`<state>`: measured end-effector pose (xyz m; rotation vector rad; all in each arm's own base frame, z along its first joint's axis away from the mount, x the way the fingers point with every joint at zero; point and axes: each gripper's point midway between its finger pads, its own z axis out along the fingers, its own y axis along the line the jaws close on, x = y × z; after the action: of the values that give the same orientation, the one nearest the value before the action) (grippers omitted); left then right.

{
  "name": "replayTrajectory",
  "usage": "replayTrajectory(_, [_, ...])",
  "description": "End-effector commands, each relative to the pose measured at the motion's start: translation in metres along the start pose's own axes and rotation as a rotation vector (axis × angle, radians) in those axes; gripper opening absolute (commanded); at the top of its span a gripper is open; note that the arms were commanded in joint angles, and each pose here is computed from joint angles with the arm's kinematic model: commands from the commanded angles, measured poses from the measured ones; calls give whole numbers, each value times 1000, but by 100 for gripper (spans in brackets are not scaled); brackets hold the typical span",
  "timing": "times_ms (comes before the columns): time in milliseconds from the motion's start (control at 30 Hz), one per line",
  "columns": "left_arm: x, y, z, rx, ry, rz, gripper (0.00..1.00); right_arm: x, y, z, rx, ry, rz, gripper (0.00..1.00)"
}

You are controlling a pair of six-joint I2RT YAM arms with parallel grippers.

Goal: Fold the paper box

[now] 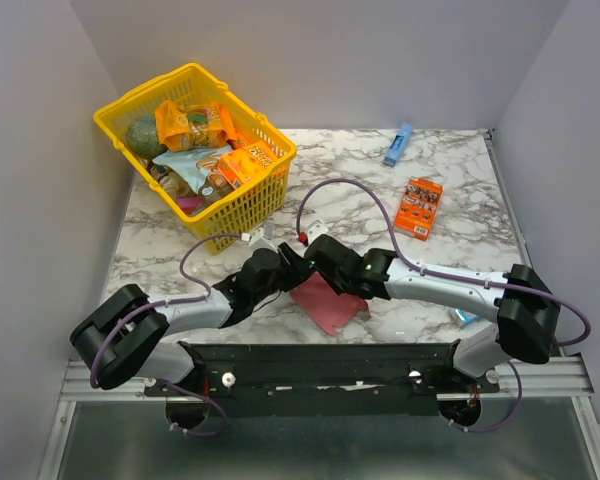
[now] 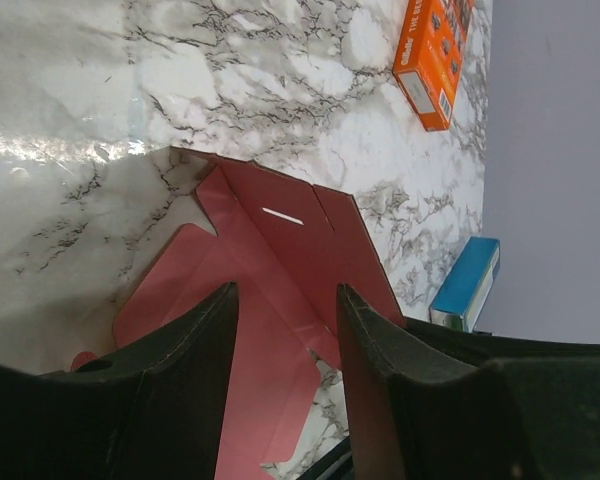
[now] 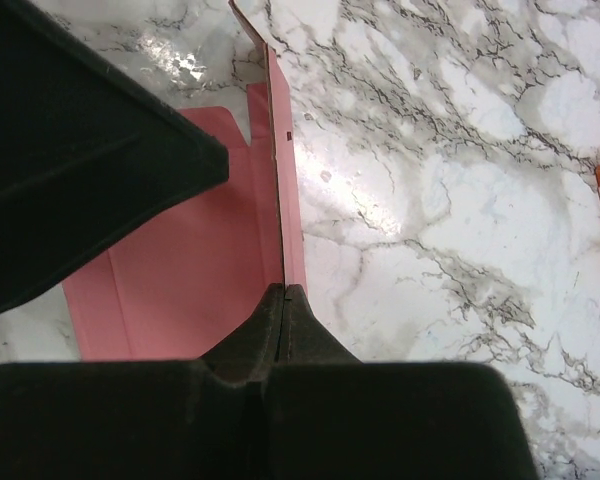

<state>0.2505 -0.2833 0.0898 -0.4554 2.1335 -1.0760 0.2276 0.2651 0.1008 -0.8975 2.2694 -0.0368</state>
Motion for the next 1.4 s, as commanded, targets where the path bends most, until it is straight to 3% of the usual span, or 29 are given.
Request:
replayTrajectory(0, [8, 0, -1, 12, 16, -8, 52, 4, 1, 5, 6, 25, 16, 1])
replayTrajectory(333, [-30, -22, -1, 23, -101, -76, 77, 13, 1, 2, -20, 14, 0, 1])
replayTrajectory(600, [-27, -16, 19, -17, -76, -170, 79, 11, 3, 0, -32, 6, 11, 1])
replayTrajectory(1000, [-28, -20, 27, 9, -87, -222, 63, 19, 1, 0, -27, 17, 15, 1])
replayTrajectory(1367, [-26, -13, 26, -5, -88, -216, 40, 17, 1, 1, -21, 19, 15, 1])
